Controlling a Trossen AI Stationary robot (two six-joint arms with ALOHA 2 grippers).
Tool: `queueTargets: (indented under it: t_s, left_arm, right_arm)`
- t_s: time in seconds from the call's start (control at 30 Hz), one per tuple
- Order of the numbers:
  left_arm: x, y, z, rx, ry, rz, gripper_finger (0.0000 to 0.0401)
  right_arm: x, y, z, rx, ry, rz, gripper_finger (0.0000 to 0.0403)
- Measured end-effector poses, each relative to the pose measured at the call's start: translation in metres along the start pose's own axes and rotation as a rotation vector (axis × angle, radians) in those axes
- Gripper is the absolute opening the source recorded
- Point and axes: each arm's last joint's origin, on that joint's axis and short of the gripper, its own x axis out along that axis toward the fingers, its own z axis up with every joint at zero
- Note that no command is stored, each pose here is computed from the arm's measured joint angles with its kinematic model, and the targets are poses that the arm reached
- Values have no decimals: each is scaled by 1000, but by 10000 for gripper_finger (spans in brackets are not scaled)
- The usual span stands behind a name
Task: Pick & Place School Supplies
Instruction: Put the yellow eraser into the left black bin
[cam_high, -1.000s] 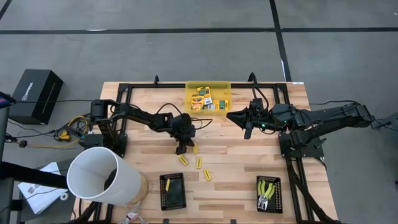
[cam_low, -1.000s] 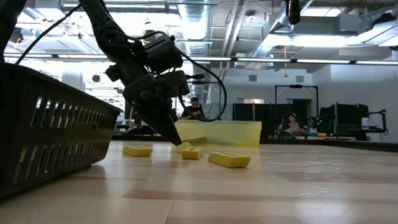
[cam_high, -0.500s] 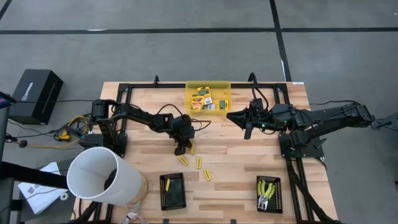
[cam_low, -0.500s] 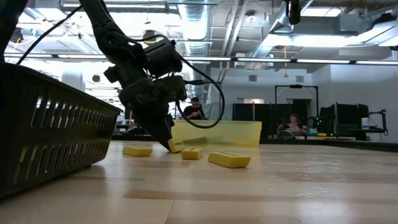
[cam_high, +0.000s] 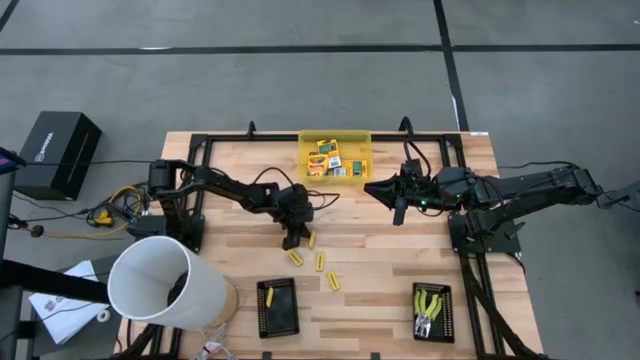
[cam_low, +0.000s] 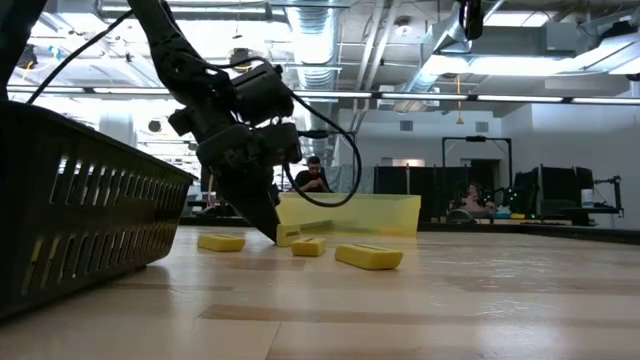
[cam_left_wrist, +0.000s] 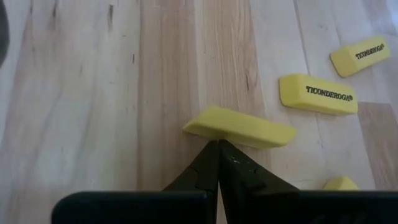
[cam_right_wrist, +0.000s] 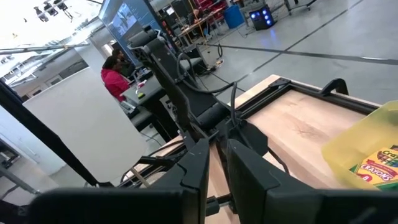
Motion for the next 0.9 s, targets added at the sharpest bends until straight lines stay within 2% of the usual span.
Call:
queueTargets:
  t_s: [0.23, 0.43, 0.67, 0.9]
  left_arm:
    - [-3, 8, -2, -42, 9, 1, 0]
    - [-9, 14, -8, -51, 79, 6, 1]
    - [-35, 23, -6, -268, 55, 44, 30]
    - [-69, 23, 5, -518, -37, 49, 109]
  right_arm:
    - [0, -2, 0, -5, 4, -8, 52]
    - [0, -1, -1, -6, 10, -6, 52]
    - [0, -2, -2, -13, 28, -15, 52]
    - [0, -4, -3, -34, 36, -22, 52]
